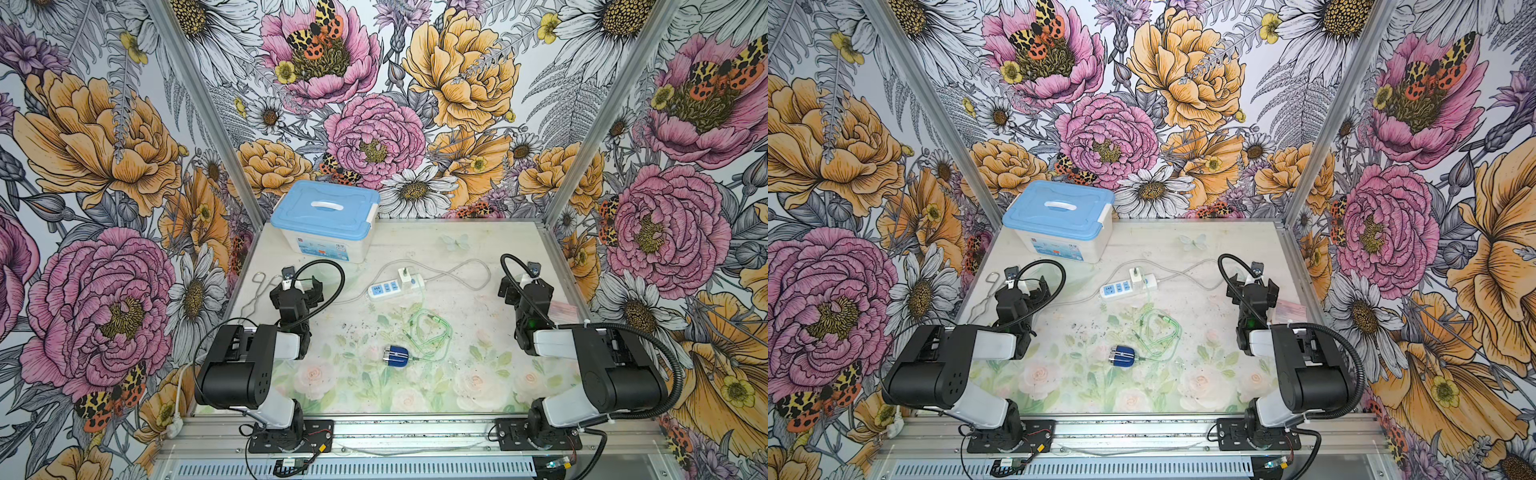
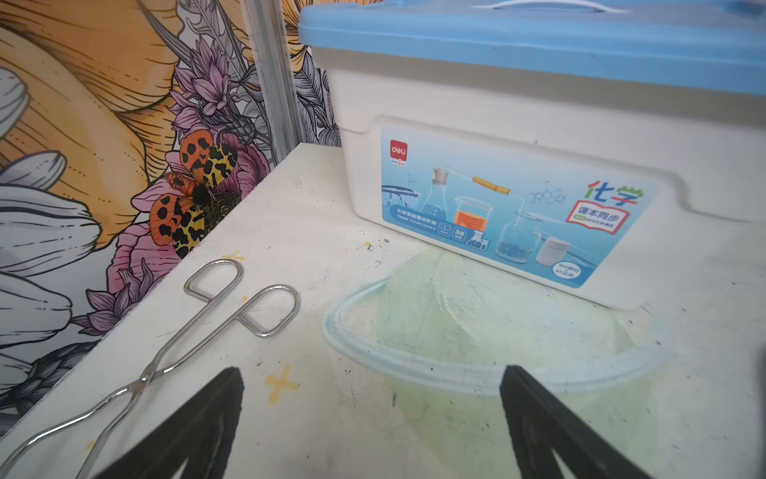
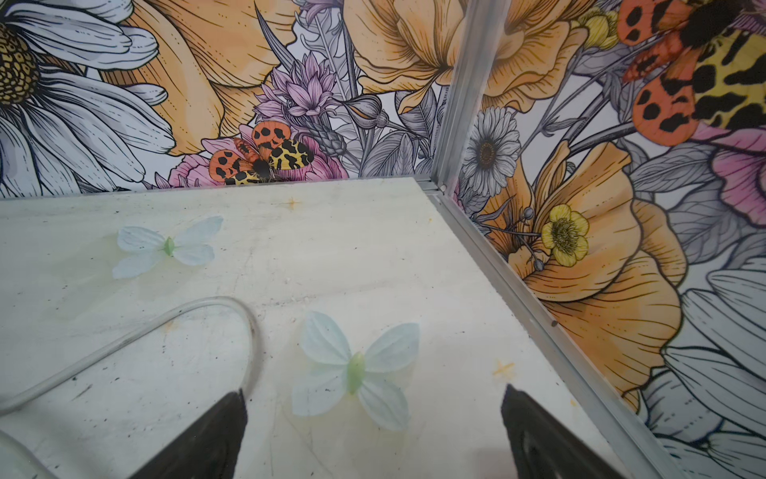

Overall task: Charge the electric shaver
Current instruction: Reset both arms

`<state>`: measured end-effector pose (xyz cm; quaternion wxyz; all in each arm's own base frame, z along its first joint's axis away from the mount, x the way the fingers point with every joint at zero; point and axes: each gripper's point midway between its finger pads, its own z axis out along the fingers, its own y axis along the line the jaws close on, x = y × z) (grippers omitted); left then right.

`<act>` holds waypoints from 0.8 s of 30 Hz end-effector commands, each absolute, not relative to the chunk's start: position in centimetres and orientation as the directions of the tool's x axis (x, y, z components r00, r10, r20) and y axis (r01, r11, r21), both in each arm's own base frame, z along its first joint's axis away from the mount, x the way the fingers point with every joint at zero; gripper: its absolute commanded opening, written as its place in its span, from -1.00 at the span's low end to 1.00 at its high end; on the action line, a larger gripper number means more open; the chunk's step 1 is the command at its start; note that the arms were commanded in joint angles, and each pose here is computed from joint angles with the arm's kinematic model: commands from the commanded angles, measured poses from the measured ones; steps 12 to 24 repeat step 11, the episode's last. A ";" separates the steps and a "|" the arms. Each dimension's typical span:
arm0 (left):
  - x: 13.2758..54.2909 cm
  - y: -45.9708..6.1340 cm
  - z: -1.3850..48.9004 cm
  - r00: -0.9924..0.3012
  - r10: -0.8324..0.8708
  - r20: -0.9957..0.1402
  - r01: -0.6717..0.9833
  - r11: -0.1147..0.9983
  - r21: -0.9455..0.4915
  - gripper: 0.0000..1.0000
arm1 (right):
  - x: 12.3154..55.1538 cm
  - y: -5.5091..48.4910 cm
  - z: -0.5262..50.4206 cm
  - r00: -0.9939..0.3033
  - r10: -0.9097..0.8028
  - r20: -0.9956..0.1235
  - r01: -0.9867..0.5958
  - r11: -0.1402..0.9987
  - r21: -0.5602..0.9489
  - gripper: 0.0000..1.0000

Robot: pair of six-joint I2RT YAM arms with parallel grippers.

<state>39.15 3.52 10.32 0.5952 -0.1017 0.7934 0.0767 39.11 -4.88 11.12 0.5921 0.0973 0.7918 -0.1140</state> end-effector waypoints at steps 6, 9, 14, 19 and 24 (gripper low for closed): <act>39.9 3.2 11.9 -0.218 -0.062 -0.974 -0.222 0.975 -0.012 0.98 | 39.2 -4.7 11.6 -0.229 0.048 -0.972 0.279 0.960 -0.018 0.99; 39.9 3.2 12.0 -0.215 -0.062 -0.975 -0.222 0.975 -0.013 0.98 | 39.2 -4.8 11.8 -0.220 0.047 -0.974 0.281 0.960 -0.017 0.99; 39.9 3.2 12.0 -0.215 -0.063 -0.975 -0.221 0.975 -0.014 0.98 | 39.6 -2.5 11.7 -0.231 -0.003 -0.973 0.144 0.989 -0.037 0.98; 39.9 3.2 12.0 -0.215 -0.063 -0.975 -0.221 0.975 -0.014 0.98 | 39.6 -2.5 11.7 -0.231 -0.003 -0.973 0.144 0.989 -0.037 0.98; 39.9 3.2 12.0 -0.215 -0.063 -0.975 -0.221 0.975 -0.014 0.98 | 39.6 -2.5 11.7 -0.231 -0.003 -0.973 0.144 0.989 -0.037 0.98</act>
